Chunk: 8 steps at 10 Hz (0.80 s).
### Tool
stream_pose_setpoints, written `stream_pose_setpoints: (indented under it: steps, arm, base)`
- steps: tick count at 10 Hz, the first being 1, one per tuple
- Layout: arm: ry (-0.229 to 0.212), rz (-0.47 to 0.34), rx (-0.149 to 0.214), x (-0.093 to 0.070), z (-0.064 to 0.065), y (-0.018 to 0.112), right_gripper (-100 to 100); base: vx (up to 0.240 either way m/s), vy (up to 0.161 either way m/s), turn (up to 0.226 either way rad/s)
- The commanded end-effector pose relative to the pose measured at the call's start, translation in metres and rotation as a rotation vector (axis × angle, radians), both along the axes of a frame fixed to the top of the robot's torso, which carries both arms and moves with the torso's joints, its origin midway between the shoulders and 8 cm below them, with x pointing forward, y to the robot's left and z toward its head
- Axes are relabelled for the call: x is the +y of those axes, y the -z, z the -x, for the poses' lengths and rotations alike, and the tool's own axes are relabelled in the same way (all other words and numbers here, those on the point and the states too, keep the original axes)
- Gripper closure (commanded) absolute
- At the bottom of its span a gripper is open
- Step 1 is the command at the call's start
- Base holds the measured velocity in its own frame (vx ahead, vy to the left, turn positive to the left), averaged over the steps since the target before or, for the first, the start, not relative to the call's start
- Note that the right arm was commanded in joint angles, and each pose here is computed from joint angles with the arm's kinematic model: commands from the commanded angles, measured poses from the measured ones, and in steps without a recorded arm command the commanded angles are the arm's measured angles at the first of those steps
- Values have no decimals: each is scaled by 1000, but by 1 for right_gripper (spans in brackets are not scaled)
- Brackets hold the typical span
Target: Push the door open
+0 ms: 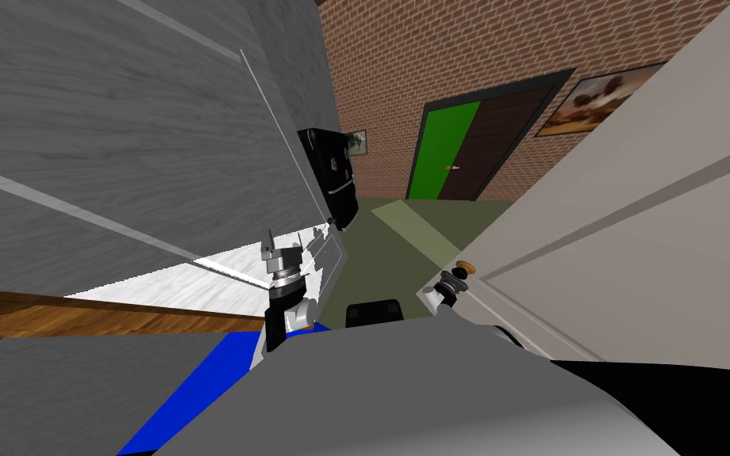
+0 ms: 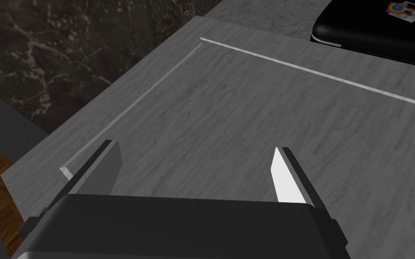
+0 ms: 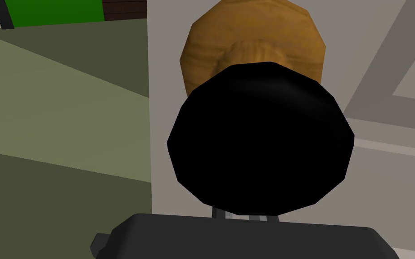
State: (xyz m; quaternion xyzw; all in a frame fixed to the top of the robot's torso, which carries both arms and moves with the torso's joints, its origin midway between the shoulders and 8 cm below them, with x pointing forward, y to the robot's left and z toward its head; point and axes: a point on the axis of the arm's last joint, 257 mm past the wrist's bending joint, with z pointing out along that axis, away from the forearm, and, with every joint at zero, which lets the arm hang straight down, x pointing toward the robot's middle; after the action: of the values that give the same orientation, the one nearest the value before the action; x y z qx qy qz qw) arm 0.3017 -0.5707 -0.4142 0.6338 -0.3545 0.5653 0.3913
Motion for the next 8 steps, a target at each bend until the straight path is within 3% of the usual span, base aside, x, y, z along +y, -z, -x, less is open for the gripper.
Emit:
stream_pose_setpoints:
  steps: [1,2,3,4,5,8]
  arm:
    - [13,37,-27,-12,-5,-20,100]
    - [12,38,-32,-12,-6,-21,100]
    - [31,37,-37,-18,1,-22,100]
    - [36,31,-9,-18,8,-13,100]
    - [31,37,-37,-18,1,-22,100]
    - [50,36,-43,-24,8,-22,100]
  base:
    - [23,-17,-19]
    - [6,-8,-4]
    - [28,-18,29]
    - [35,-24,47]
    - [16,-11,-29]
    - [26,-15,17]
